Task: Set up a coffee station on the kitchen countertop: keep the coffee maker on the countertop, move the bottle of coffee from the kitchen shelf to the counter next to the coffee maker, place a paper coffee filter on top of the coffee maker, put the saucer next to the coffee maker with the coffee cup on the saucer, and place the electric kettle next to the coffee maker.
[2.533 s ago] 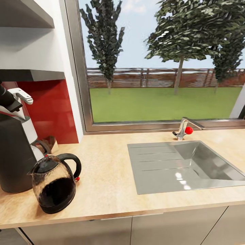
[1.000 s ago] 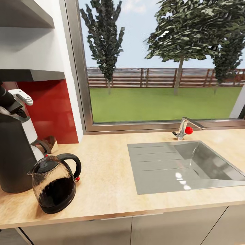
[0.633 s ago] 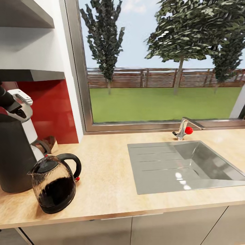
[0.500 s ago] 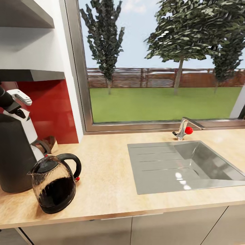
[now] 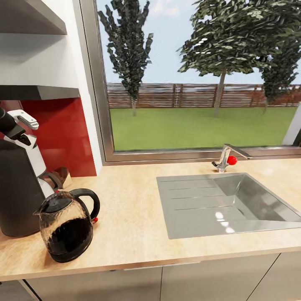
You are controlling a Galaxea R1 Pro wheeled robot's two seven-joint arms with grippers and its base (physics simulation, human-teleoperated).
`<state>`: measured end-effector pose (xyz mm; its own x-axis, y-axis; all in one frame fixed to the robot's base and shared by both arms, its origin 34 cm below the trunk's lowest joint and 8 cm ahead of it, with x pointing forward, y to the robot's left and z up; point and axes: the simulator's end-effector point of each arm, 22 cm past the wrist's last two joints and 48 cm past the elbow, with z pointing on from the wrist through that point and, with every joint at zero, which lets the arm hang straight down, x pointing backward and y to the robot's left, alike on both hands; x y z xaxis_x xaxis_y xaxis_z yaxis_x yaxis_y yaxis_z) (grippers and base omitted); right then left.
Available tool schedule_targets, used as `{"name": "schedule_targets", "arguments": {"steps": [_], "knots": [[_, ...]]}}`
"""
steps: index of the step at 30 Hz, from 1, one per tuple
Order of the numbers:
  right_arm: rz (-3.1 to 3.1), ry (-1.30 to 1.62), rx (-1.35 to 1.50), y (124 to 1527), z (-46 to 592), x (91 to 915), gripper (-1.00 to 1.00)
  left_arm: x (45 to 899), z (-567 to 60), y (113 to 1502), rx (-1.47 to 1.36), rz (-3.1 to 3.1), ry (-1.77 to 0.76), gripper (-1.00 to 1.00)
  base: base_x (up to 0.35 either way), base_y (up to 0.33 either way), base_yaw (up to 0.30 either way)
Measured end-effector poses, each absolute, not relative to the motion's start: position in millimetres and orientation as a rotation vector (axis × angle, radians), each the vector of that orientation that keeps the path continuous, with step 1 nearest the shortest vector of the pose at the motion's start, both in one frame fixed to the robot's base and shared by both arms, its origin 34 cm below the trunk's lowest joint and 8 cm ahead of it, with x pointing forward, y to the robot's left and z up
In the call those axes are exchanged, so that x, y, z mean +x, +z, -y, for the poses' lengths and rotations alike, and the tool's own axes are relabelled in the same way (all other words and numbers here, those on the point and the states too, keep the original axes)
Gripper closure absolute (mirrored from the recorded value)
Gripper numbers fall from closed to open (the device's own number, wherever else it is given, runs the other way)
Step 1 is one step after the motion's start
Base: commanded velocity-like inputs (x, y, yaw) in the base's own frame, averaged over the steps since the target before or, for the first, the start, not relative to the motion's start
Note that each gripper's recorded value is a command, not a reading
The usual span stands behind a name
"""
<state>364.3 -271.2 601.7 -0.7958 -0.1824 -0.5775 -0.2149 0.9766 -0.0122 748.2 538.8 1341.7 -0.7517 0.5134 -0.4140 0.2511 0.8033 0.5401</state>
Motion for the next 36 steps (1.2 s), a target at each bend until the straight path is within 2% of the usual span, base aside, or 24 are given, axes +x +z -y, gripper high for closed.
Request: {"name": "schedule_targets", "arguments": {"steps": [36], "knots": [[-2.502, 0.07, -0.278, 603.8, 271.1, 367.2, -1.0, 746.1, -530.1, 1344.5, 0.567, -2.419, 0.568, -1.0, 0.0, 0.0, 0.0]]}}
